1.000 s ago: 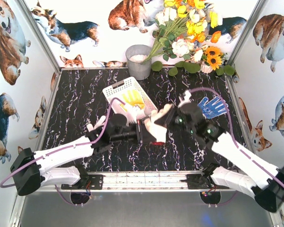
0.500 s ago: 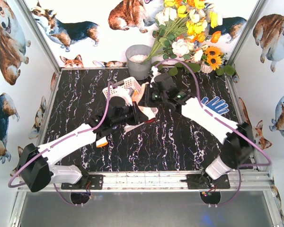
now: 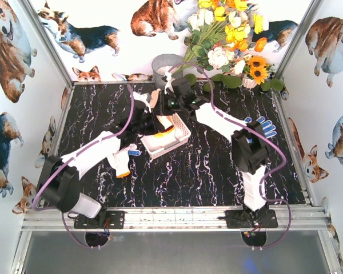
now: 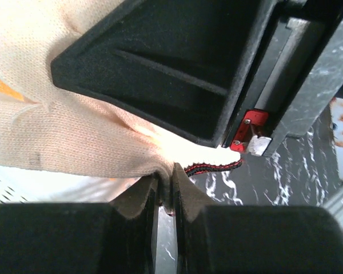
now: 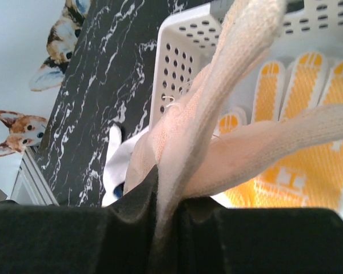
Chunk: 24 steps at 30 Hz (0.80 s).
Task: Put the gloves into the storage basket
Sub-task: Place the glove in the bin.
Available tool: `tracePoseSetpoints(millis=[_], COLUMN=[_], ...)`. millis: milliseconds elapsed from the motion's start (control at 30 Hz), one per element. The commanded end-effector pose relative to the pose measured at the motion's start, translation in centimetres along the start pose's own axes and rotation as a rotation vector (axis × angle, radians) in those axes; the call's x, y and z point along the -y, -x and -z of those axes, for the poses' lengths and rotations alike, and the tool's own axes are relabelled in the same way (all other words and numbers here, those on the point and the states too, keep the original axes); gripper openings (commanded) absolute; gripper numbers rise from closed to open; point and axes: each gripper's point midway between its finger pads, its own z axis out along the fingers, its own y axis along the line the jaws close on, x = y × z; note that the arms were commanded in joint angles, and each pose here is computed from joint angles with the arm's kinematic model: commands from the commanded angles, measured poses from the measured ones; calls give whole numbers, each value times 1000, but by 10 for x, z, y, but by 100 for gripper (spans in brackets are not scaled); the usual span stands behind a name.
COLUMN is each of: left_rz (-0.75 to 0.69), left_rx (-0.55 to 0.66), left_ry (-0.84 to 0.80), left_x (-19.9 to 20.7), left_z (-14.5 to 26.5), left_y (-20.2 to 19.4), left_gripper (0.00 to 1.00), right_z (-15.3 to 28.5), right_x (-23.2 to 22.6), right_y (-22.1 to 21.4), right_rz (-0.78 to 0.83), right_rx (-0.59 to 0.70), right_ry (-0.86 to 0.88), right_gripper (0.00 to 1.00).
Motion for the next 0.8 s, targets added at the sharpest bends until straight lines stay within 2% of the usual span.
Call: tracePoseSetpoints(millis=[0, 100, 200, 333, 567, 767], left_rz=[-40, -50, -52, -18, -16, 14], left_rx=[43, 44, 17, -31, -104, -163], left_ry=[-22, -22, -6, -15, -25, -44], left_x=[-4, -10, -21, -34, -42, -46], left_z=[-14, -26, -40, -58, -71, -72], left_y=[30, 40, 41, 30, 11, -10], left_gripper=[0, 0, 0, 0, 0, 0], right_z=[-14, -29, -56, -72, -81, -74], right_x=[-7, -1, 19, 41, 60, 80], right_y=[56, 68, 59, 52, 32, 13], right_rz=[53, 47, 31, 21, 2, -39], right_rx=[148, 167, 112, 101, 49, 14], right_ry=[118, 148, 118, 71, 35, -63], right_gripper=[0, 0, 0, 0, 0, 0])
